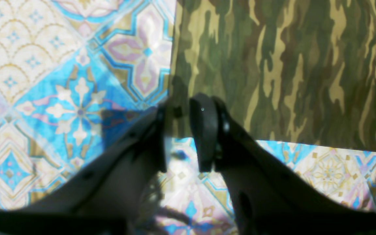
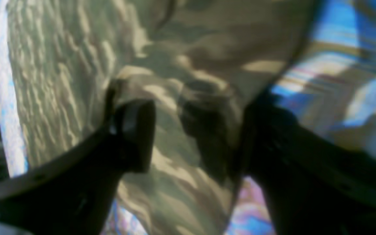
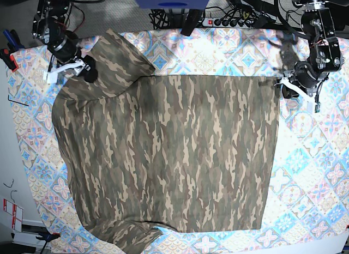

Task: Fold the T-shirt properly
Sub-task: 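Close both grippers on the shirt's shoulder corners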

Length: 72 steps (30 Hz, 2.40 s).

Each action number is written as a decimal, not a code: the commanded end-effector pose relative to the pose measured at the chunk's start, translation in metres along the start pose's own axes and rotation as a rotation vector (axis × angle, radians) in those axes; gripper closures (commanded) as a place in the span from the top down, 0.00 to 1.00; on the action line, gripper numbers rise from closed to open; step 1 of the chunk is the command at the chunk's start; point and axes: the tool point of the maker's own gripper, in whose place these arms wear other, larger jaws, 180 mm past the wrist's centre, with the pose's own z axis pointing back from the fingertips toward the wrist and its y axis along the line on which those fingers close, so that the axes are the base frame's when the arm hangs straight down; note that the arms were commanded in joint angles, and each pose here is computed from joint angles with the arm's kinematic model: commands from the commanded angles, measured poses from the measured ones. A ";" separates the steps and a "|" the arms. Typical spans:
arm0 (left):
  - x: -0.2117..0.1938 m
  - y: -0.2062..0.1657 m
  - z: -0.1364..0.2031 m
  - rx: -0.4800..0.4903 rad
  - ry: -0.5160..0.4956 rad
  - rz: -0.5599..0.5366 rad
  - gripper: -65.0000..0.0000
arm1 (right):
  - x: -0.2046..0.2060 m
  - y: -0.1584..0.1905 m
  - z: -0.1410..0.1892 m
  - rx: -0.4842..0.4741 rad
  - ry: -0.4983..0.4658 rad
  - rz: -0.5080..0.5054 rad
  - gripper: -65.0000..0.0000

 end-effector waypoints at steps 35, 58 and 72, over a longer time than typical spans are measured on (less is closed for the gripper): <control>-0.043 0.029 -0.069 -0.096 0.153 -0.043 0.41 | -0.052 0.010 -0.009 0.007 0.213 0.009 0.55; -0.147 -0.040 -0.078 -0.324 0.452 -0.138 0.40 | -0.053 0.011 -0.008 0.009 0.217 0.014 0.55; -0.181 -0.087 -0.077 -0.432 0.585 -0.272 0.25 | -0.054 0.011 -0.008 0.010 0.221 0.014 0.27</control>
